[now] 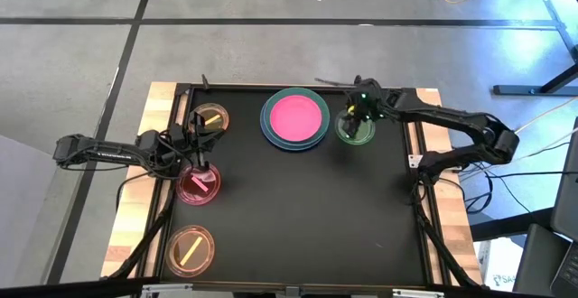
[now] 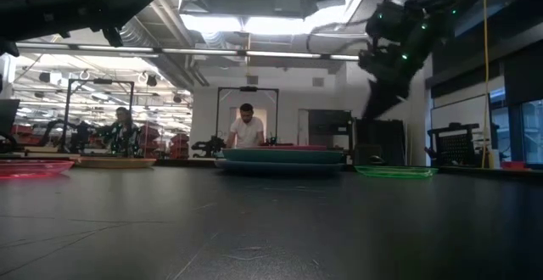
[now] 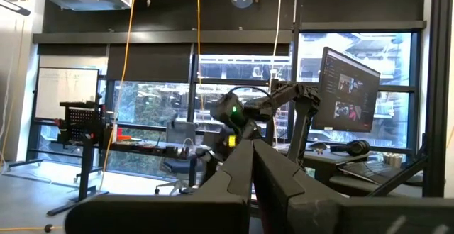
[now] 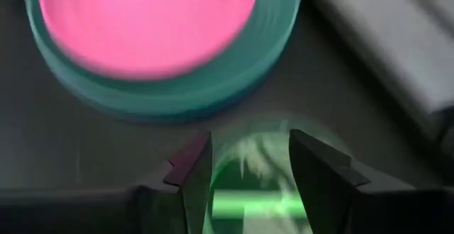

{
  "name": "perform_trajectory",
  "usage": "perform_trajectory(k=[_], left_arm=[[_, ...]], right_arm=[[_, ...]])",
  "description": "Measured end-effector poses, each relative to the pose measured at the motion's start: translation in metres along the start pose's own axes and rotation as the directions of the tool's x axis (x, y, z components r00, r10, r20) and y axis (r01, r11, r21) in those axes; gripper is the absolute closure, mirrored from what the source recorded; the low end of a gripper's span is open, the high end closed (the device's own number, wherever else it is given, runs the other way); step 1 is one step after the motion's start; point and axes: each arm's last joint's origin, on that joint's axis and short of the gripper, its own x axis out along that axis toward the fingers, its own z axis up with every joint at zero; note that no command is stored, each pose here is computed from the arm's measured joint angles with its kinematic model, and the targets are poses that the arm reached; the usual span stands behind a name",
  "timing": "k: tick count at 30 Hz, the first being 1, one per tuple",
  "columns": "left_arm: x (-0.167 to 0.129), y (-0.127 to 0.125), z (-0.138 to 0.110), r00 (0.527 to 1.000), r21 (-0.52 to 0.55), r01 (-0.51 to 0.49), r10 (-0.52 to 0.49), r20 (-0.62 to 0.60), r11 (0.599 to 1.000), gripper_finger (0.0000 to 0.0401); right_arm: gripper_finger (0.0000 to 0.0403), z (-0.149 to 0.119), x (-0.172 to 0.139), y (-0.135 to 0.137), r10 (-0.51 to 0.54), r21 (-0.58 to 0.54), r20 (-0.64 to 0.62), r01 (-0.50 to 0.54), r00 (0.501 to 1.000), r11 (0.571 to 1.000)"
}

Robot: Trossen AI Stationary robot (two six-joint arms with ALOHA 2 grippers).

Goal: Stack plastic plates
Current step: Stack the light green plate on top of the pink plate

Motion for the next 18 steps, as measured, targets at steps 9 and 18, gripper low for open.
perform_trajectory(k=[9,18], left_arm=[[0.000,0.000,0.000,1.000,0.001,0.000,0.000,-0.002,1.000,0.0395],[0.000,0.000,0.000,1.000,0.001,0.000,0.000,-0.003,1.000,0.0395]], right_arm=[[0.0226,-0.040,0.020,0.031,0.079,-0.050,-0.135,-0.087,0.988,0.995],[0.0226,-0.060,0.028,0.052,-0.018,-0.102,-0.124,0.005,0.992,0.995]])
